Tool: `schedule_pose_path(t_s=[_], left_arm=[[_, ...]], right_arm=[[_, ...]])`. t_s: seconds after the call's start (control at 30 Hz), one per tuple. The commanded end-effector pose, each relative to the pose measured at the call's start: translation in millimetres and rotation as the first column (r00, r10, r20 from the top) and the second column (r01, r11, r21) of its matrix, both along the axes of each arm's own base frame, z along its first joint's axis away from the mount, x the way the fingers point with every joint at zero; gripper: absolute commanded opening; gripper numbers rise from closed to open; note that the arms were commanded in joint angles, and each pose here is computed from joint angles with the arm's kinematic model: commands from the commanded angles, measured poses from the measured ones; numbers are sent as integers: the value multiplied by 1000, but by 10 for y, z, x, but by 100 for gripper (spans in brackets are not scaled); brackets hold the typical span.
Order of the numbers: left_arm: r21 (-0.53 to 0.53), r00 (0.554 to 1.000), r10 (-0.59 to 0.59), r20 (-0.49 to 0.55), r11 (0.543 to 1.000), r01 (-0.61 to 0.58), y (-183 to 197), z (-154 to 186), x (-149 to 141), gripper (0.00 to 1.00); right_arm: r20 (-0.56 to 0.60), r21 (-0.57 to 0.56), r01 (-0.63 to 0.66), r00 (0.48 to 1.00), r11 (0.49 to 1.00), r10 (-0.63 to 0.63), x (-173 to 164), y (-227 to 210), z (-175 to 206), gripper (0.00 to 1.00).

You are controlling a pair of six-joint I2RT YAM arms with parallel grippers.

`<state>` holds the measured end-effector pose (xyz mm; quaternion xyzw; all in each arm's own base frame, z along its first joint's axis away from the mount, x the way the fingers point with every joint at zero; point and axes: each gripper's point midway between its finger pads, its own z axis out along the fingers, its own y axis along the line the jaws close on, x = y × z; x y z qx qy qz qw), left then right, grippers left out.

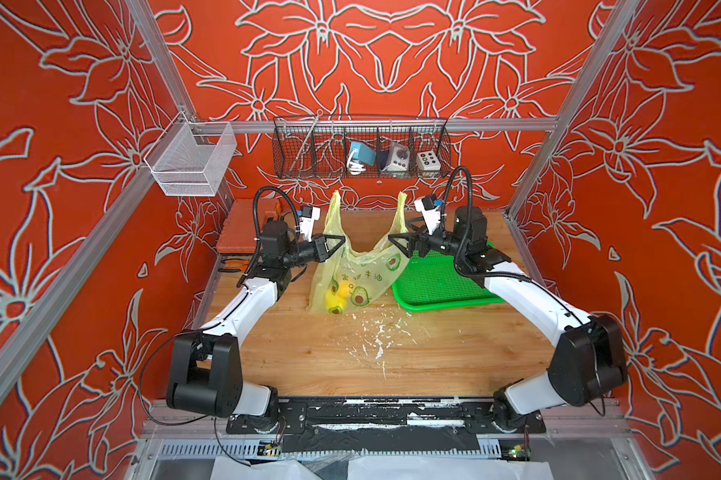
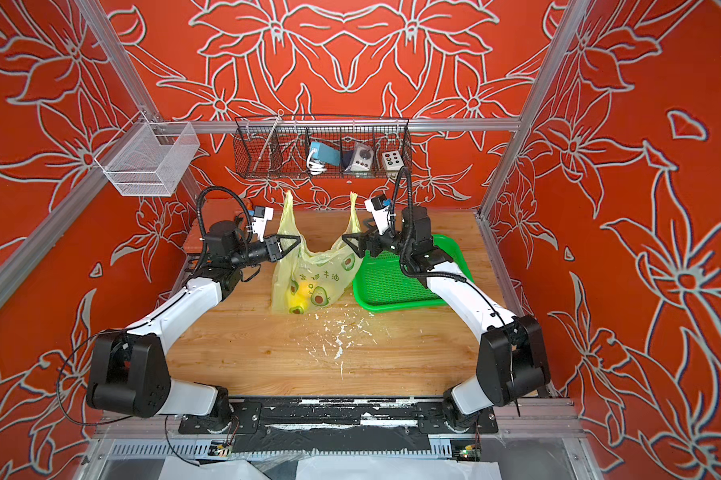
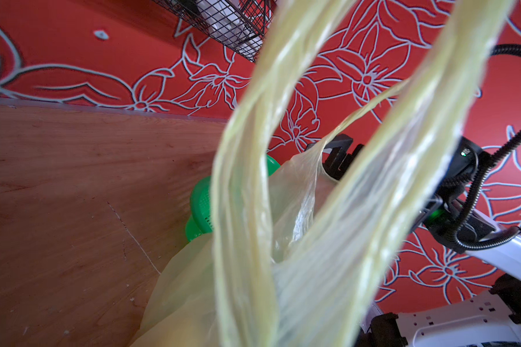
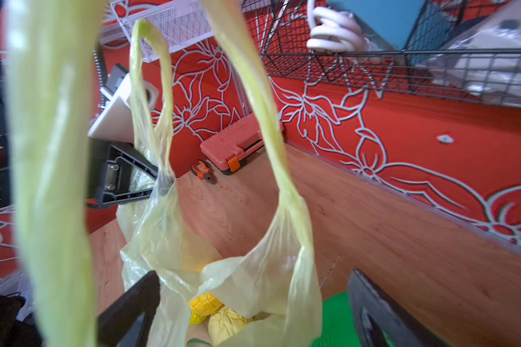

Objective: Place the pears into plastic bags & tie knots
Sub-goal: Tie the plastic bag at the center of the board.

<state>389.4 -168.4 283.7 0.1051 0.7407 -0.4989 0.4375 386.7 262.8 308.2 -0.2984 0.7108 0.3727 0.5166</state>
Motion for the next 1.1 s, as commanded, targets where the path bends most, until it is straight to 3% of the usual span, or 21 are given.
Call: schedule_pose_path(t_s=[0.0,0.17,0.33,0.57,0.67,0.73,0.8,0.87,1.07], left_arm=[[-4,999,-31,27,1000,31,-23,40,-48,0],[-6,999,-41,24,999,41,-33,29,-63,0],[-18,998,-58,12,998,58,-50,-4,-52,0],[-27,997,-82,14,996,82,-92,12,-47,0],[-31,996,-89,10,996,89,-103,6,-55,0],[-32,996,-87,12,996,88,-99,13,-59,0],[-38,996,-84,12,996,84,-95,22,-65,0],[-44,997,-79,11,996,80,-92,32,-63,0],[-43,998,-60,7,997,61,-76,120,-55,0]], right_arm=[[19,33,36,999,999,-37,35,-137,86,98],[-19,106,-40,999,994,43,44,-6,126,98],[-59,244,-164,981,956,184,116,293,261,98],[-51,205,-208,973,956,223,161,628,231,96],[-61,212,-217,970,953,235,193,650,271,76],[-72,209,-236,964,949,256,163,663,305,53],[-104,207,-263,952,942,289,114,675,341,17],[-144,188,-281,940,941,310,30,665,354,0],[-215,26,-163,963,986,164,-201,393,252,0]])
